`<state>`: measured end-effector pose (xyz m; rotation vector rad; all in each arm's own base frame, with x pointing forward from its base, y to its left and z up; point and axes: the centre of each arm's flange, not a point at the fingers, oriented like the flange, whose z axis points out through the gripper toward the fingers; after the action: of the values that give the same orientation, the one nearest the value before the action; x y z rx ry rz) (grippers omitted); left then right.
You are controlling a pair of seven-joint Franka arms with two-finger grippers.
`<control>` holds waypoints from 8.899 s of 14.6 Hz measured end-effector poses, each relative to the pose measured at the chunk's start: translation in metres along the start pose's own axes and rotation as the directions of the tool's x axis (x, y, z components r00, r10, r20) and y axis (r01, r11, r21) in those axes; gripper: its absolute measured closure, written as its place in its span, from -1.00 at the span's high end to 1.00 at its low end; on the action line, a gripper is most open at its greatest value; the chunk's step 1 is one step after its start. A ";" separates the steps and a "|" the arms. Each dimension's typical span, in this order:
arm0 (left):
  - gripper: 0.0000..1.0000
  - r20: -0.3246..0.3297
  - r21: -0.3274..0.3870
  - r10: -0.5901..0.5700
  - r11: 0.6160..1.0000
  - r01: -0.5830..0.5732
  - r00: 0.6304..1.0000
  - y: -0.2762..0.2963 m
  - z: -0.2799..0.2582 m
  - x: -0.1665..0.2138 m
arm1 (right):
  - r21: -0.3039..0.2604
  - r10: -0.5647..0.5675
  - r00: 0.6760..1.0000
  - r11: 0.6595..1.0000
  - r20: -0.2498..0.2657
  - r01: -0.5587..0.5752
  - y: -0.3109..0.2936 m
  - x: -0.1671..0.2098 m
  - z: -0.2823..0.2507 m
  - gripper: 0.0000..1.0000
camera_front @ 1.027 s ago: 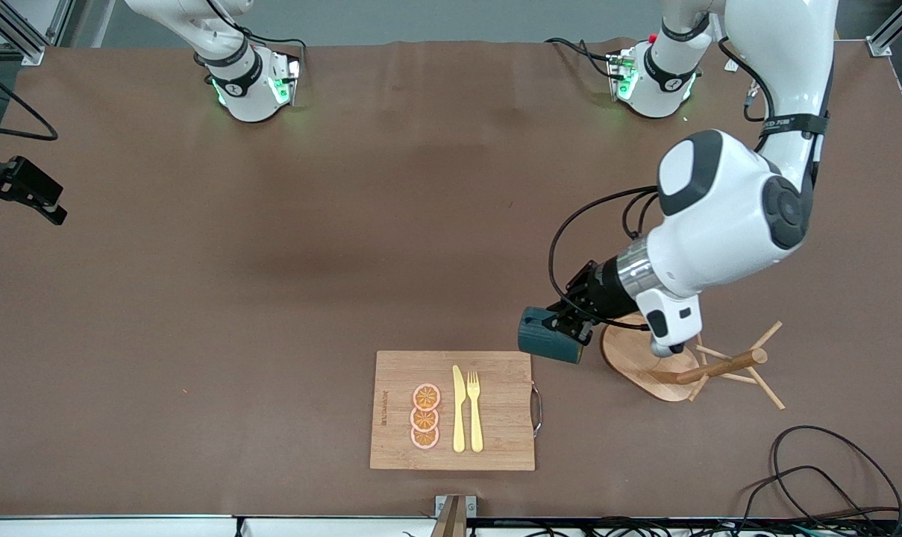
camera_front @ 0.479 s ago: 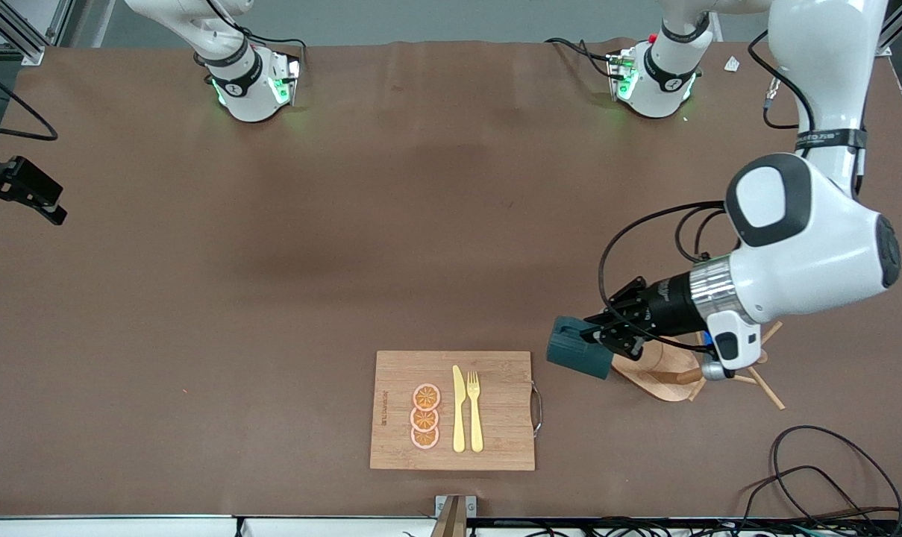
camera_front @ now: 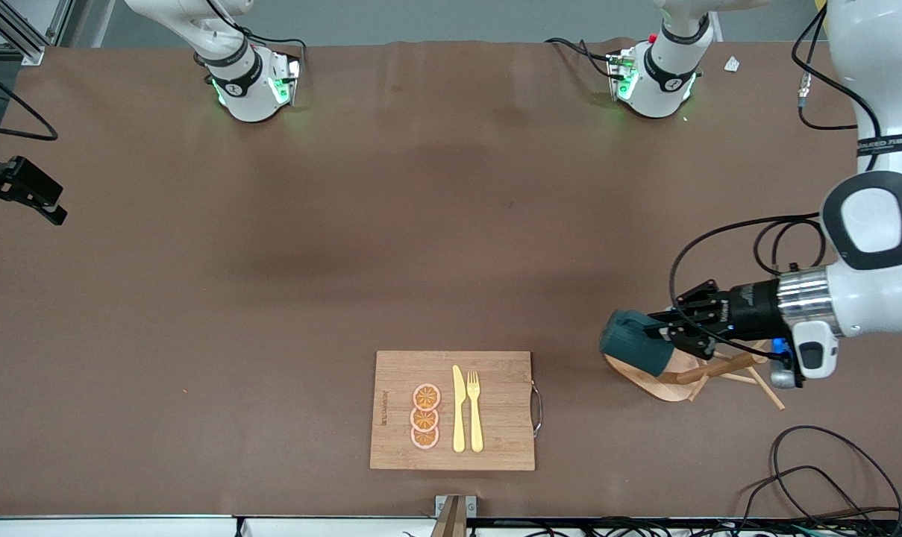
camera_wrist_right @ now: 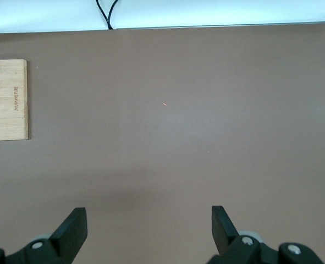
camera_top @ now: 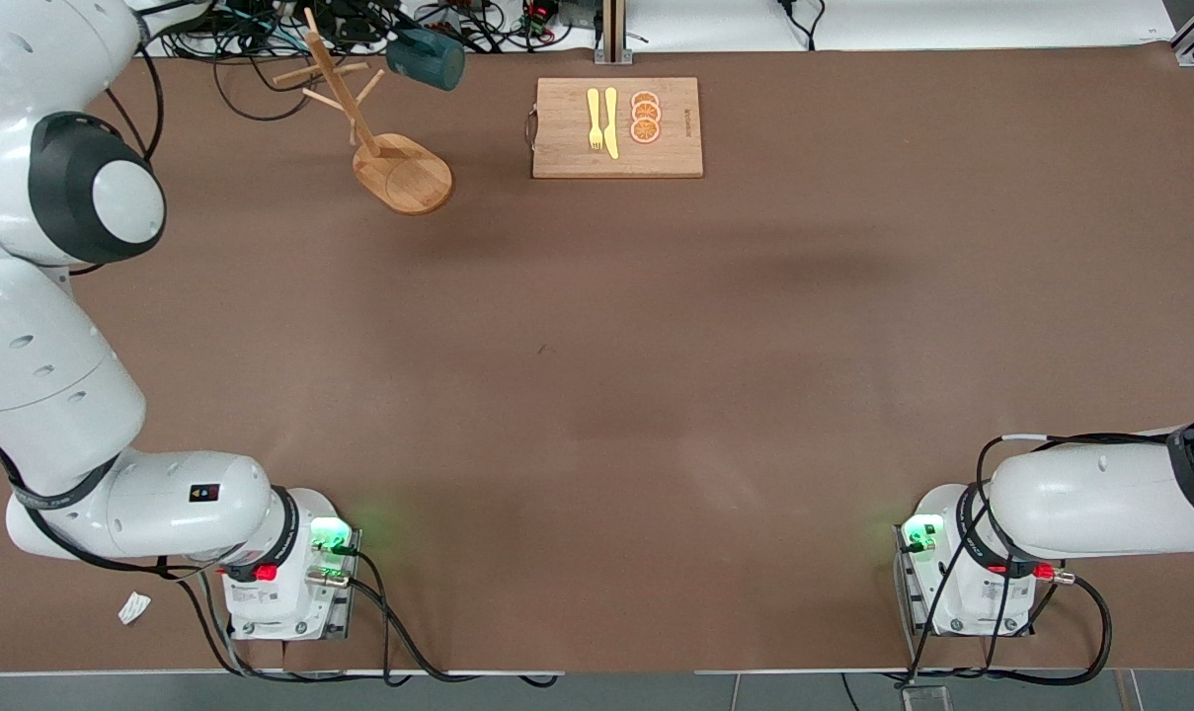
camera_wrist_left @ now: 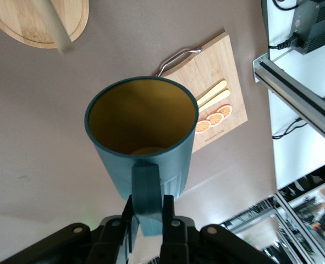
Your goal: Pass cup and hang on rack
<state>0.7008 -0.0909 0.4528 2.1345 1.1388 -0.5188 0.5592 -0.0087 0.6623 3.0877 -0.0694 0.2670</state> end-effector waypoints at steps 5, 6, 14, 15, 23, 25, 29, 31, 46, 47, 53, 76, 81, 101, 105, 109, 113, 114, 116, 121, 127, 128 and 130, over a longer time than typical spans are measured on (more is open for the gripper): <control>-0.58 0.017 -0.022 -0.059 0.998 0.059 0.998 -0.017 -0.015 0.034 | 0.000 0.001 1.000 1.000 0.000 -0.001 0.000 0.000 0.000 1.00; -0.58 0.020 -0.023 -0.069 0.997 0.070 0.997 -0.021 -0.018 0.040 | 0.000 0.001 1.000 1.000 0.000 -0.001 0.000 0.000 0.000 1.00; -0.58 0.053 -0.077 -0.124 0.989 0.128 0.991 -0.035 -0.038 0.067 | 0.000 0.001 1.000 1.000 0.000 -0.001 0.000 0.000 0.000 1.00; -0.58 0.058 -0.086 -0.133 0.987 0.137 0.989 -0.037 -0.041 0.071 | 0.000 0.001 1.000 1.000 0.000 -0.001 0.001 0.000 0.000 1.00; -0.58 0.103 -0.126 -0.179 0.973 0.192 0.978 -0.049 -0.045 0.095 | 0.000 0.001 1.000 1.000 0.000 -0.001 0.001 0.000 0.000 1.00; -0.58 0.105 -0.128 -0.183 0.972 0.196 0.977 -0.050 -0.046 0.098 | 0.000 0.001 1.000 1.000 0.000 -0.001 0.001 0.000 0.000 1.00; -0.58 0.110 -0.129 -0.195 0.969 0.209 0.975 -0.056 -0.050 0.105 | 0.000 0.001 1.000 1.000 0.000 -0.001 0.001 0.000 0.000 1.00; -0.58 0.115 -0.131 -0.202 0.967 0.217 0.973 -0.061 -0.055 0.109 | 0.000 0.001 1.000 1.000 0.001 -0.001 0.001 0.000 0.000 1.00; 0.30 0.133 -0.118 -0.231 0.962 0.247 0.964 -0.063 -0.048 0.115 | -0.001 0.006 1.000 1.000 0.002 -0.006 0.003 0.000 0.000 1.00; 0.47 0.131 -0.121 -0.225 0.963 0.240 0.966 -0.060 -0.050 0.112 | -0.001 0.006 1.000 1.000 0.002 -0.006 0.003 0.000 0.000 1.00; 1.00 0.007 -0.029 -0.079 0.996 0.079 0.997 -0.031 -0.071 0.035 | -0.001 0.007 1.000 1.000 0.003 -0.007 0.004 0.000 0.001 1.00; 1.00 -0.156 0.710 0.801 0.498 -0.498 0.579 0.000 -0.084 -0.170 | -0.002 0.012 1.000 1.000 0.001 -0.012 0.008 0.000 0.002 1.00; 1.00 -0.052 0.736 0.833 0.405 -0.543 0.551 -0.051 -0.171 -0.189 | -0.002 0.012 1.000 1.000 0.000 -0.012 0.008 0.000 0.002 1.00; 1.00 -0.017 0.719 0.830 0.398 -0.570 0.558 -0.096 -0.152 -0.192 | 0.000 0.013 1.000 1.000 0.000 -0.013 0.008 0.000 0.002 1.00; 1.00 -0.021 0.719 0.823 0.407 -0.563 0.568 -0.101 -0.160 -0.194 | 0.000 0.014 1.000 1.000 0.000 -0.014 0.008 0.000 0.002 1.00; 1.00 -0.023 0.719 0.823 0.408 -0.562 0.568 -0.103 -0.162 -0.196 | 0.000 0.014 1.000 1.000 0.000 -0.014 0.008 0.000 0.002 1.00; 1.00 -0.018 0.720 0.826 0.402 -0.566 0.564 -0.102 -0.160 -0.198 | 0.000 0.014 1.000 1.000 0.000 -0.014 0.008 0.000 0.002 1.00; 1.00 -0.018 0.720 0.826 0.402 -0.566 0.564 -0.101 -0.160 -0.198 | 0.000 0.014 1.000 1.000 0.000 -0.014 0.008 0.000 0.002 1.00; 1.00 -0.021 0.720 0.824 0.406 -0.564 0.566 -0.102 -0.161 -0.197 | 0.000 0.014 1.000 1.000 0.000 -0.014 0.008 0.000 0.002 1.00; 1.00 -0.033 0.718 0.816 0.421 -0.554 0.578 -0.105 -0.167 -0.191 | 0.000 0.015 1.000 1.000 0.000 -0.015 0.009 0.000 0.002 1.00; 1.00 -0.034 0.718 0.815 0.423 -0.553 0.579 -0.105 -0.168 -0.190 | -0.001 0.019 1.000 1.000 0.001 -0.019 0.011 0.000 0.002 1.00; 1.00 -0.034 0.718 0.815 0.423 -0.553 0.579 -0.105 -0.168 -0.190 | -0.001 0.019 1.000 1.000 0.001 -0.019 0.011 0.000 0.002 1.00; 1.00 -0.034 0.718 0.815 0.423 -0.553 0.579 -0.105 -0.168 -0.190 | -0.001 0.019 1.000 1.000 0.001 -0.019 0.011 0.000 0.002 1.00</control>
<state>0.5155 -0.0397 0.6490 3.1591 0.0435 -0.0525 0.5594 -0.0201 0.6607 3.0879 -0.0992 0.2660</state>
